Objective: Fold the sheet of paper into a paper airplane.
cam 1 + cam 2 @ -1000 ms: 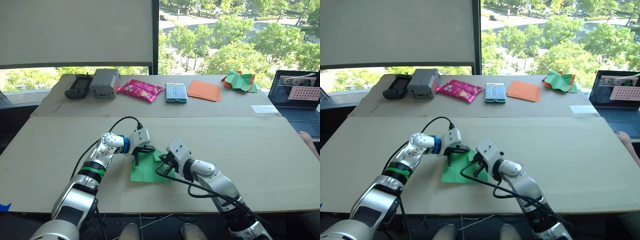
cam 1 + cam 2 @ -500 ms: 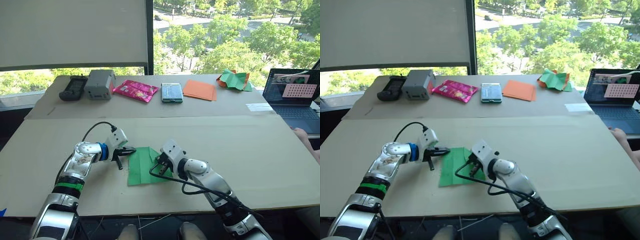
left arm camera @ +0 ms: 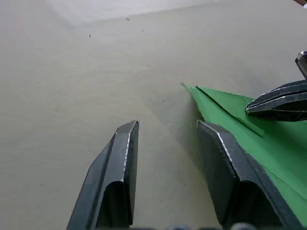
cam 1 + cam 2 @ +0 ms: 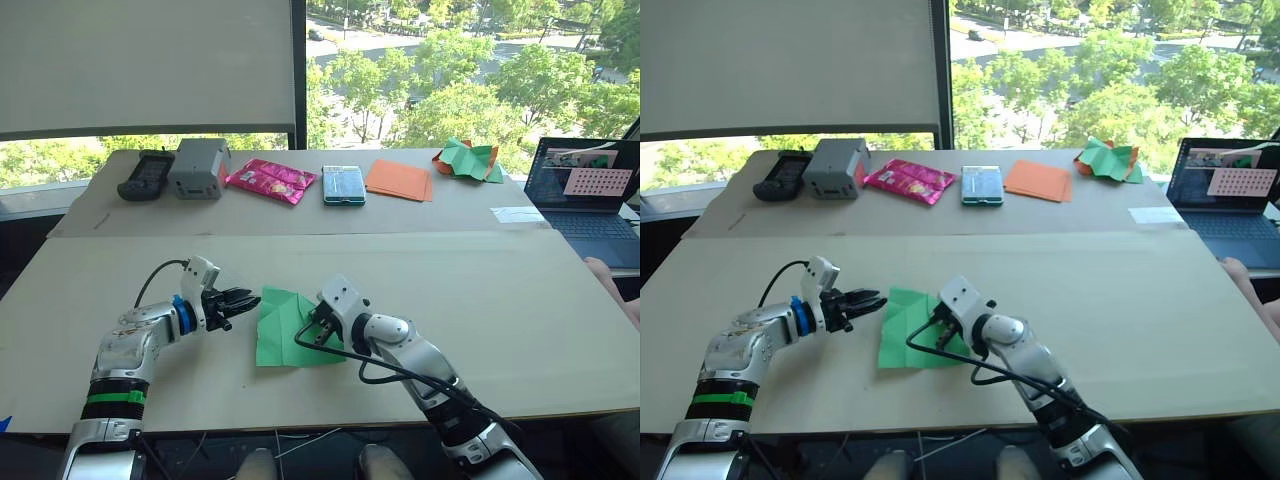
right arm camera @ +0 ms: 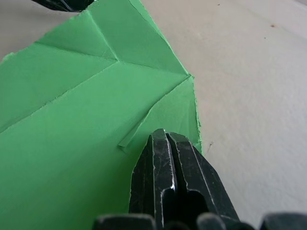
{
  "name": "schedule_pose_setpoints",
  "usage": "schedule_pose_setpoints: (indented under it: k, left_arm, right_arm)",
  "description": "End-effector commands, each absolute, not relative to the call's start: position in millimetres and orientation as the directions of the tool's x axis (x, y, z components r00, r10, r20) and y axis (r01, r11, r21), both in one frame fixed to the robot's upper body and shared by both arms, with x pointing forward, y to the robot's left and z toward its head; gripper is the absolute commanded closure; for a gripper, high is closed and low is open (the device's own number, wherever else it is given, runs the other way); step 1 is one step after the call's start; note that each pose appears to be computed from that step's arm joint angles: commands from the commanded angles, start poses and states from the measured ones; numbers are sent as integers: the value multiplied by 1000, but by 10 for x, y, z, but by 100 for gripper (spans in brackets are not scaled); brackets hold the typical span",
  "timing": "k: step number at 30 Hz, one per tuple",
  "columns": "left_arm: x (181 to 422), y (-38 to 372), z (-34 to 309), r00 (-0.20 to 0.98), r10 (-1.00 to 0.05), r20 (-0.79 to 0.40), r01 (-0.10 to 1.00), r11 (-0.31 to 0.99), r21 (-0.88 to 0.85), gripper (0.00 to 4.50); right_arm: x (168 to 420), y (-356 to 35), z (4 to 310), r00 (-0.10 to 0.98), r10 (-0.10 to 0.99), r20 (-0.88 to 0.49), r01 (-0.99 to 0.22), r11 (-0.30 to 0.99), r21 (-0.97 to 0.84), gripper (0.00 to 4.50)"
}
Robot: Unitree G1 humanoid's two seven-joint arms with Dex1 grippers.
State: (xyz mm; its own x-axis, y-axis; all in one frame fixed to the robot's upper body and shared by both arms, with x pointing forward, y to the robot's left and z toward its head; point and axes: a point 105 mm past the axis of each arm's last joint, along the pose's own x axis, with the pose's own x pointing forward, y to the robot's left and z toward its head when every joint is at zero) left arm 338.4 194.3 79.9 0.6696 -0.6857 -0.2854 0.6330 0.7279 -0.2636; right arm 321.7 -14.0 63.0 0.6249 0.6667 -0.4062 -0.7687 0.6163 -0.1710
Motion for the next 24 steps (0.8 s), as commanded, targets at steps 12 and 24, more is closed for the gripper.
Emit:
schedule_pose_setpoints:
  k: [12,24]
  left_arm:
    - [3395,1619,899,641,-739,-208,652,667,-359,133]
    - [3307,1487,843,596,-764,-247,719,645,-259,133]
  right_arm:
    - [3200,-194,432,624,618,-478,-758,628,-178,450]
    - [3219,-171,437,628,618,-473,-756,629,-181,450]
